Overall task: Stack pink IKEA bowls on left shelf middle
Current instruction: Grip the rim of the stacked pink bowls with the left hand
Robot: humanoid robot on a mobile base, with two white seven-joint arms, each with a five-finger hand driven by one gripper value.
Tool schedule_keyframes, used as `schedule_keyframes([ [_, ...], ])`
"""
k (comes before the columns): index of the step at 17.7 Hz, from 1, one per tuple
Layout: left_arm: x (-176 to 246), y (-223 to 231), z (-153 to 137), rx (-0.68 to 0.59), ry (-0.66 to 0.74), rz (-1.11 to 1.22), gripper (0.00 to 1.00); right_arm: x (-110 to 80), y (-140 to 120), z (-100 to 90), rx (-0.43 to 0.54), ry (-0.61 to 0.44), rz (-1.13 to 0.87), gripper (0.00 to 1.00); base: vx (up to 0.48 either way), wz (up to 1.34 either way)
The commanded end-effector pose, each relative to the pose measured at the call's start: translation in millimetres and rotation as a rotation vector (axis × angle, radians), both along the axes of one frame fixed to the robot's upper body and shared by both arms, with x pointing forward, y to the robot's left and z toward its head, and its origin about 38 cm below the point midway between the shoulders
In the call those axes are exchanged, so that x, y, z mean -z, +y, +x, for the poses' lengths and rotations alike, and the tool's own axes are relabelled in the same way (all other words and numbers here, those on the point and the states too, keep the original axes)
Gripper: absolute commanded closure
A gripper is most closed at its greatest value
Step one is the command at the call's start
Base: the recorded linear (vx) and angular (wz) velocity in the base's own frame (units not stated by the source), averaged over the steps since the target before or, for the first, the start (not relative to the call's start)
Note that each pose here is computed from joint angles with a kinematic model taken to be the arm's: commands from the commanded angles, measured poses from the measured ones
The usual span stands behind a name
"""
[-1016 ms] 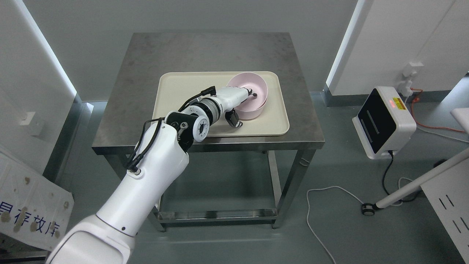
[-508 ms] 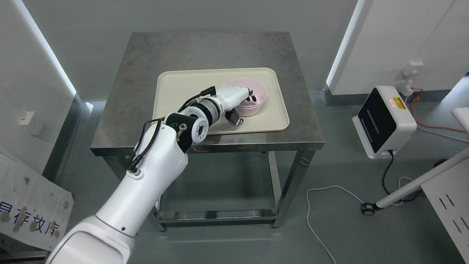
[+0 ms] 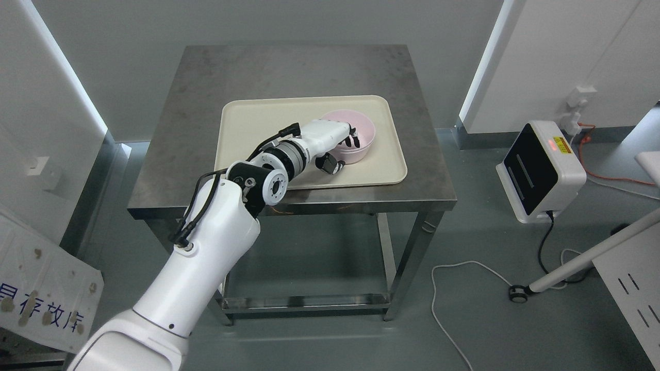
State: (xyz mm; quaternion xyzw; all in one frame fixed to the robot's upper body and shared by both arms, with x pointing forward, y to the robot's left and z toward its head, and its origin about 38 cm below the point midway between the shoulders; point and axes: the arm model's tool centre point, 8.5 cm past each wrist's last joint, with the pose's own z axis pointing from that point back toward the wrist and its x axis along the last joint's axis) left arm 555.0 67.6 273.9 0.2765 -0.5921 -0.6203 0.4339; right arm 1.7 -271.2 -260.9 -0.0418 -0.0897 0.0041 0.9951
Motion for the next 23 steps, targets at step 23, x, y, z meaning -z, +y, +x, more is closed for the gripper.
schedule_keyframes([
  [23,-35.4,40.9,-0.1,0.016,-0.062,-0.204,0.99,-1.1,-11.4,-0.1,0.001,0.000,-0.018,0.00,0.000,0.00],
])
